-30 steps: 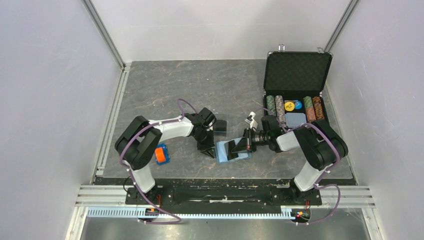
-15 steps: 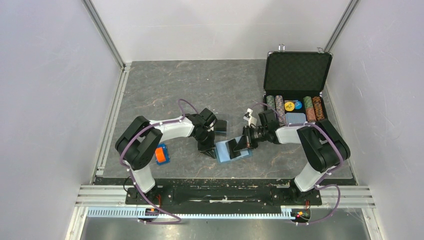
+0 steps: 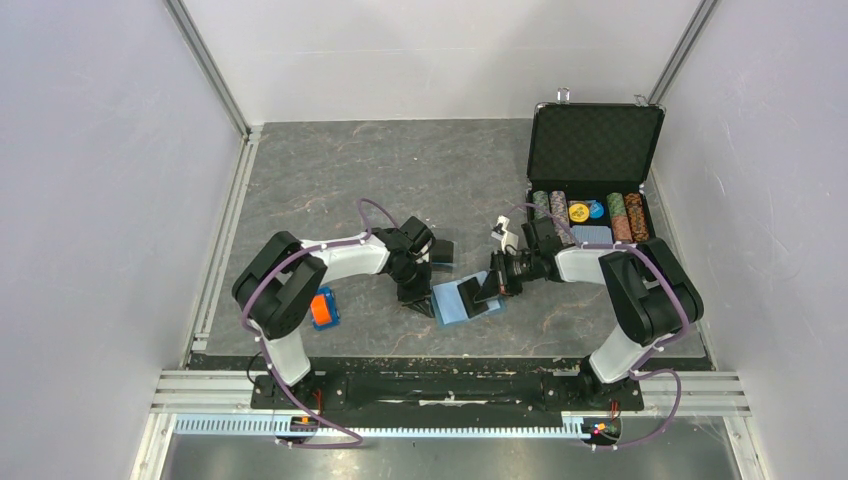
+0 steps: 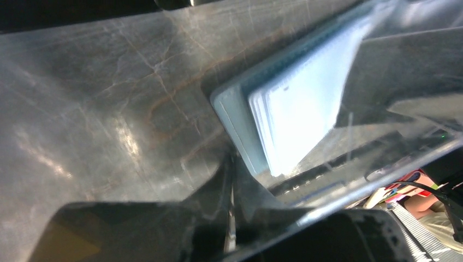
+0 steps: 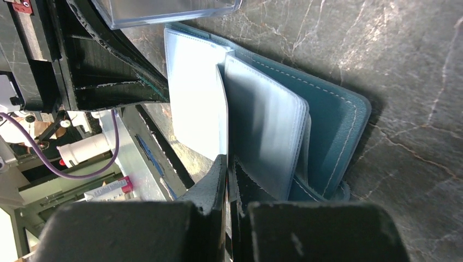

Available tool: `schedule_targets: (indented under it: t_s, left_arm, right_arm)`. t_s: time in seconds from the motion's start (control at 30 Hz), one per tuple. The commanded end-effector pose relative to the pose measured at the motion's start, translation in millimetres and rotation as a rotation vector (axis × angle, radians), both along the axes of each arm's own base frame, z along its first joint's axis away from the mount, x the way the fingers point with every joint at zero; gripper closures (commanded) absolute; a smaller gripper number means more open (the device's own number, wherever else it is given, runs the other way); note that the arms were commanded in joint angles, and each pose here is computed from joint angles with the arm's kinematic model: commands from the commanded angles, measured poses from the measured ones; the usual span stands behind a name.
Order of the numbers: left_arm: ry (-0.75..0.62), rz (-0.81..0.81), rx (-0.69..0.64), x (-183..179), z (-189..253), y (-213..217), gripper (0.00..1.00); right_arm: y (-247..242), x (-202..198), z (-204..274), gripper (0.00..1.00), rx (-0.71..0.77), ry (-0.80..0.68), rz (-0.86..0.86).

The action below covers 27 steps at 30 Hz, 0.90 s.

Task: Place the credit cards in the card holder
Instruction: Insert the credit card into the card holder.

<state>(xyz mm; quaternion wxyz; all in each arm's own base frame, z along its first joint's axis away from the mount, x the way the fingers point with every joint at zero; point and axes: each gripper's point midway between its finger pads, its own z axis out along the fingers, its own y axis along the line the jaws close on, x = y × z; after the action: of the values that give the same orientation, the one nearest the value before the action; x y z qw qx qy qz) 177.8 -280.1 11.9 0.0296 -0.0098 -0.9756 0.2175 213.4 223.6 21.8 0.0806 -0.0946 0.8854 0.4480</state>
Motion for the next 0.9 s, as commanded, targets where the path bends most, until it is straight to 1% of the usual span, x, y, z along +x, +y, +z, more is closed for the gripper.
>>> schedule_targets:
  t_s: [0.0, 0.37, 0.6, 0.87]
  left_arm:
    - [-0.03, -0.043, 0.032, 3, -12, 2, 0.95]
    - [-0.022, -0.049, 0.034, 2, -14, 1, 0.95]
    - [-0.019, -0.056, 0.033, 2, -14, -1, 0.95]
    - [-0.016, -0.057, 0.035, 2, -15, -1, 0.96]
  right_arm:
    - [-7, 20, -4, 1.0, -0.057, -0.073, -0.031]
    - [2, 27, -1, 1.0, 0.003, -0.071, -0.051]
    - [1, 9, -9, 1.0, 0.033, -0.024, -0.047]
    - [2, -12, -8, 1.0, 0.084, 0.036, -0.054]
